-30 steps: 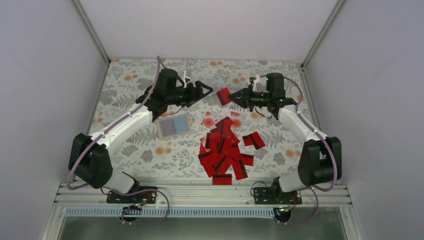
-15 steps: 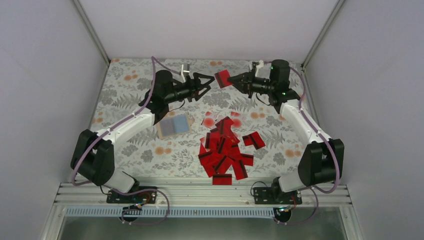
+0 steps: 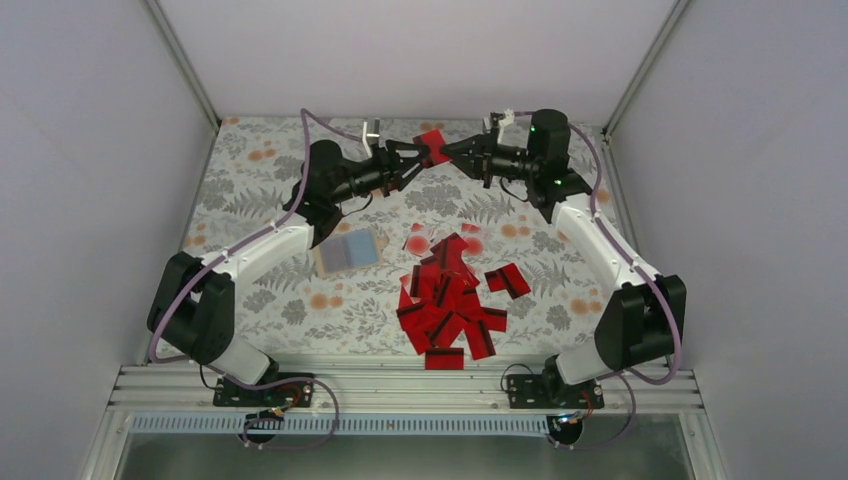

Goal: Put the credit cards into the card holder

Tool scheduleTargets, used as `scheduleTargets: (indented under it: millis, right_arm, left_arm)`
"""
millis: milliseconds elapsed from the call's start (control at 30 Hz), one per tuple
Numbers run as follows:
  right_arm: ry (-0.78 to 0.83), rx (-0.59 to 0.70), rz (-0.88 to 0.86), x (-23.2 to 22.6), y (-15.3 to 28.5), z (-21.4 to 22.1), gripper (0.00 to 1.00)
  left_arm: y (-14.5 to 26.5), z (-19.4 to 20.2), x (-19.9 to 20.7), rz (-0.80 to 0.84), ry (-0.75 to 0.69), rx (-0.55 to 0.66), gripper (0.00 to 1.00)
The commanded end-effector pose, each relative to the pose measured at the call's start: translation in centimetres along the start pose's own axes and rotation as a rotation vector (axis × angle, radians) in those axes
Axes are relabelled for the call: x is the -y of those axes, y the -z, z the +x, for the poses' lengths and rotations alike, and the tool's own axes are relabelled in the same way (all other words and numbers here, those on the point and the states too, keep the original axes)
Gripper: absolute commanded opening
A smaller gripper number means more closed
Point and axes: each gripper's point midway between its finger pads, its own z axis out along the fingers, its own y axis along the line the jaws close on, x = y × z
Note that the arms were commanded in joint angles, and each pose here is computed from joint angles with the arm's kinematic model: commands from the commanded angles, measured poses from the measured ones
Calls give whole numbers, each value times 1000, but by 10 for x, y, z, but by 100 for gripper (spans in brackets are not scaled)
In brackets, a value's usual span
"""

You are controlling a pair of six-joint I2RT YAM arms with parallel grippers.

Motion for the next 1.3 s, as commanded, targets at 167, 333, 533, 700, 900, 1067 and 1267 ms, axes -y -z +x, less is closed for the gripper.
scheduleTargets:
  millis: [167, 333, 533, 700, 900, 1067, 1267]
  right_arm:
    - [22, -15, -26, -16, -11, 4, 4]
    - [27, -19, -26, -16, -12, 6, 4]
    - [42, -23, -30, -18, -12, 9, 4]
    - [44, -22, -30, -19, -12, 10, 4]
    - [51, -31, -36, -21, -13, 13, 4]
    - [89, -47, -41, -24, -16, 18, 4]
    - [107, -66, -20, -19, -19, 20, 5]
  left_arm:
    - [2, -4, 18, 48, -39, 11, 31]
    - [7, -6, 18, 28, -41, 39, 27]
    - [11, -9, 22, 34, -44, 59, 26]
    - [15, -10, 20, 33, -36, 74, 23]
    - [17, -9, 13, 11, -23, 73, 16]
    - [16, -9, 9, 3, -24, 70, 5]
    - [19, -10, 6, -29, -45, 77, 2]
